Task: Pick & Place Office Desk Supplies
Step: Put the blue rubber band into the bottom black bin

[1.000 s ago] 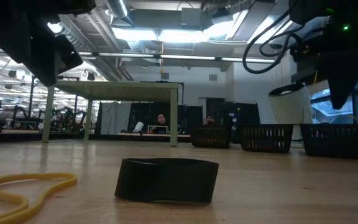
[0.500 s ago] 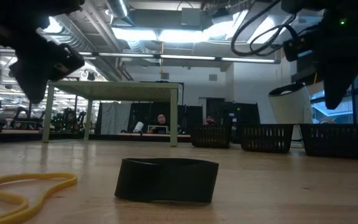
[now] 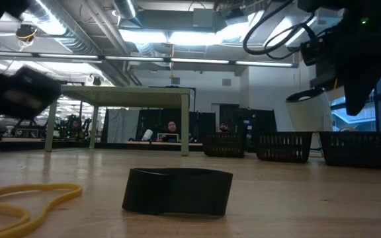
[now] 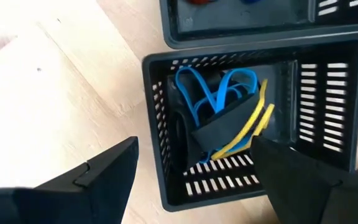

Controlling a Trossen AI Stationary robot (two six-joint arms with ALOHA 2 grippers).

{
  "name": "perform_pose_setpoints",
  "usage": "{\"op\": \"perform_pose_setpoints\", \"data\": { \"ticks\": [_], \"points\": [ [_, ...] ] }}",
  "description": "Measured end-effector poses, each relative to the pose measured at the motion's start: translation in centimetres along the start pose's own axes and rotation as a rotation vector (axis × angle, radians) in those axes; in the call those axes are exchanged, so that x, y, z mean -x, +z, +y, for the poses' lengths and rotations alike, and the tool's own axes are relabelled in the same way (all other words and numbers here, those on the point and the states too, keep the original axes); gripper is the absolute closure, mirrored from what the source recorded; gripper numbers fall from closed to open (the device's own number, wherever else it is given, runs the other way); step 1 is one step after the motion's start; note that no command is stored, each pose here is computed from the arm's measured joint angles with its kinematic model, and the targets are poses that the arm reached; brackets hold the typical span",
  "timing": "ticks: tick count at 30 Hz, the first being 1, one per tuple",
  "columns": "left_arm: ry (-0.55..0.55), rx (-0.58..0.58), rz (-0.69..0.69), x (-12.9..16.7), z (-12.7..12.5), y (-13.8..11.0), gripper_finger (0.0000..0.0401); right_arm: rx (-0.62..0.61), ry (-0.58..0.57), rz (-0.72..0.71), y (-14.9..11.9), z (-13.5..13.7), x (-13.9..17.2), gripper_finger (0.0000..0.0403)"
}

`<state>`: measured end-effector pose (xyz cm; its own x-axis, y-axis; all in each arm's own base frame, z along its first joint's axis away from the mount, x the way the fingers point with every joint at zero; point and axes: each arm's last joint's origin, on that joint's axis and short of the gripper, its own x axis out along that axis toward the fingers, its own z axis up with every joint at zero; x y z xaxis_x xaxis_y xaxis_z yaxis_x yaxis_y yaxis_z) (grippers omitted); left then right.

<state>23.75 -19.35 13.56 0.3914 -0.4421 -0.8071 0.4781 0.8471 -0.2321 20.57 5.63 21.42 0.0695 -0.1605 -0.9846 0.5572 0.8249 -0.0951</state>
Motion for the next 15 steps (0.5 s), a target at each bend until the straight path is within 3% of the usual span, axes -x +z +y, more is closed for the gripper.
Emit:
{"op": "perform_pose_setpoints", "data": {
  "ticks": [9, 15],
  "points": [
    [0.123, -0.082, 0.044, -2.3, -0.4, -1.2, 0.0253, -0.007, 0.026, -0.013, 0.2, 0.2, 0.0, 0.0089],
    [0.159, -0.143, 0.037, -2.4, -0.4, -1.3, 0.0312, -0.009, 0.033, -0.018, 0.2, 0.3, 0.0, 0.0089]
  ]
}}
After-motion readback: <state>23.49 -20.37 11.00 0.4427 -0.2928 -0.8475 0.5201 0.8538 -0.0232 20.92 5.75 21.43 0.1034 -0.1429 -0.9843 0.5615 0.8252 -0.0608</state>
